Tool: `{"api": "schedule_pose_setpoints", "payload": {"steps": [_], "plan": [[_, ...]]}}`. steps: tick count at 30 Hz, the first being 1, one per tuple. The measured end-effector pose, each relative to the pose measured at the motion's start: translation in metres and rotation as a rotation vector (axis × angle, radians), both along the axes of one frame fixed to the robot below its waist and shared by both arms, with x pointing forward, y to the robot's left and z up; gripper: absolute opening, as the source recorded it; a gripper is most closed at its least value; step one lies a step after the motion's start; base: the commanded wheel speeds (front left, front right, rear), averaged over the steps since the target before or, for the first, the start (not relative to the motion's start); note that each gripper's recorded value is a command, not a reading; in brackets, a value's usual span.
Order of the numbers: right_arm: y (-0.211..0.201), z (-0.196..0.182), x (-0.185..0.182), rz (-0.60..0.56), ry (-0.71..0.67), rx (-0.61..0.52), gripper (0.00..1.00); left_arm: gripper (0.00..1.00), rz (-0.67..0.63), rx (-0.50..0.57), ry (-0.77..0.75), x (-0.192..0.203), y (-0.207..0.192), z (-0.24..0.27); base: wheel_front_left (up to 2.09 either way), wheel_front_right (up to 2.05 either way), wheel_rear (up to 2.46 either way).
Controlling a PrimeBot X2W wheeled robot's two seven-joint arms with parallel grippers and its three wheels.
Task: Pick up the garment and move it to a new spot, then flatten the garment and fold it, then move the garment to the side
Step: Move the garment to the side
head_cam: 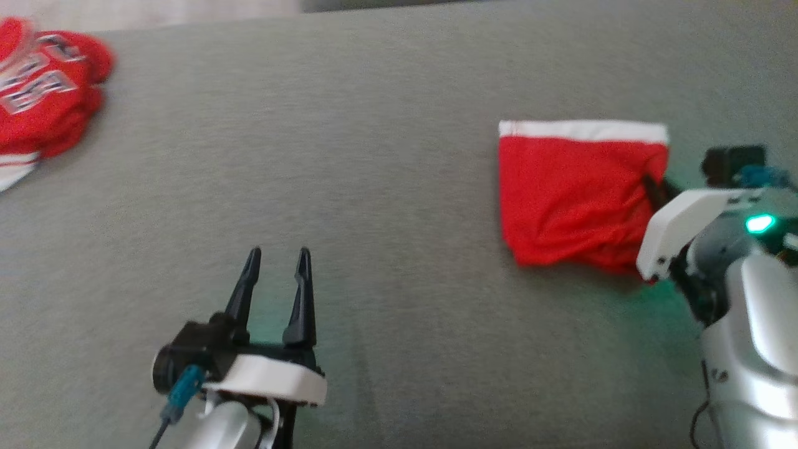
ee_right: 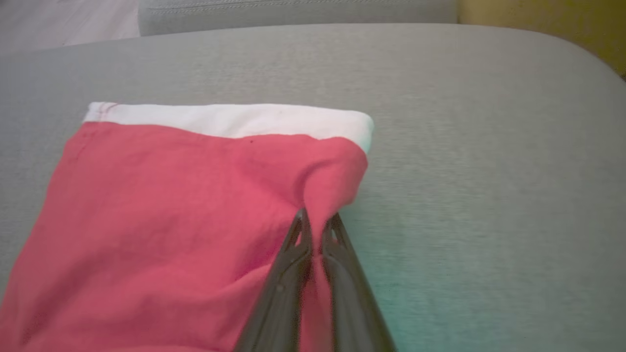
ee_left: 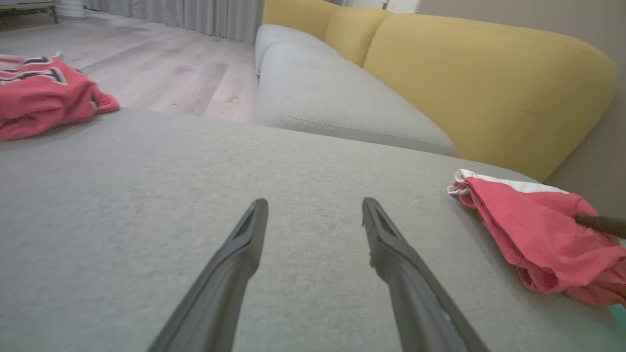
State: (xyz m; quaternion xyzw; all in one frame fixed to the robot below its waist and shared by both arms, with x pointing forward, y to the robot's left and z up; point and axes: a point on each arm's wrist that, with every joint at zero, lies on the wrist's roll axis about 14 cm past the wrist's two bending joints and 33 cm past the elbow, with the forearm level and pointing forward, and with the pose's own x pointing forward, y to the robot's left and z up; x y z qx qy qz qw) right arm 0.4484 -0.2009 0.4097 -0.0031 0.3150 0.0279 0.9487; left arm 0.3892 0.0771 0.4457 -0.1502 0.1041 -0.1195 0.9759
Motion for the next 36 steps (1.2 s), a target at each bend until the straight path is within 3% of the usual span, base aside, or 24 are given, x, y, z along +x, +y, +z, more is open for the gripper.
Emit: {"api": "schedule_pose_setpoints", "payload": {"steps": [6, 14, 19, 30, 31, 33, 36], "plan": [[-0.075, 0.013, -0.013, -0.186, -0.049, -0.049, 0.00, 1.00, -0.226, 0.005, 0.002, 0.025, -0.065, -0.006, 0.00, 0.00, 0.00], [-0.117, 0.006, -0.016, -0.287, -0.035, -0.103, 0.00, 1.00, -0.383, -0.018, 0.056, 0.038, -0.112, -0.030, 0.00, 0.00, 0.00], [-0.144, 0.007, 0.000, -0.297, -0.013, -0.172, 0.00, 1.00, -0.375, -0.014, 0.086, 0.042, -0.110, -0.043, 0.00, 0.00, 0.00], [-0.199, 0.038, 0.057, -0.324, -0.059, -0.335, 0.00, 1.00, -0.225, 0.028, 0.093, 0.051, -0.058, -0.047, 0.00, 0.00, 0.00], [-0.199, 0.035, 0.060, -0.317, -0.054, -0.351, 0.30, 1.00, -0.214, 0.032, 0.097, 0.051, -0.054, -0.049, 0.00, 0.00, 0.00], [-0.199, 0.027, 0.066, -0.317, -0.059, -0.362, 1.00, 1.00, -0.189, 0.040, 0.104, 0.051, -0.045, -0.053, 0.00, 0.00, 0.00], [-0.201, 0.029, 0.070, -0.321, -0.109, -0.383, 1.00, 1.00, -0.178, 0.044, 0.111, 0.050, -0.041, -0.056, 0.00, 0.00, 0.00]]}}
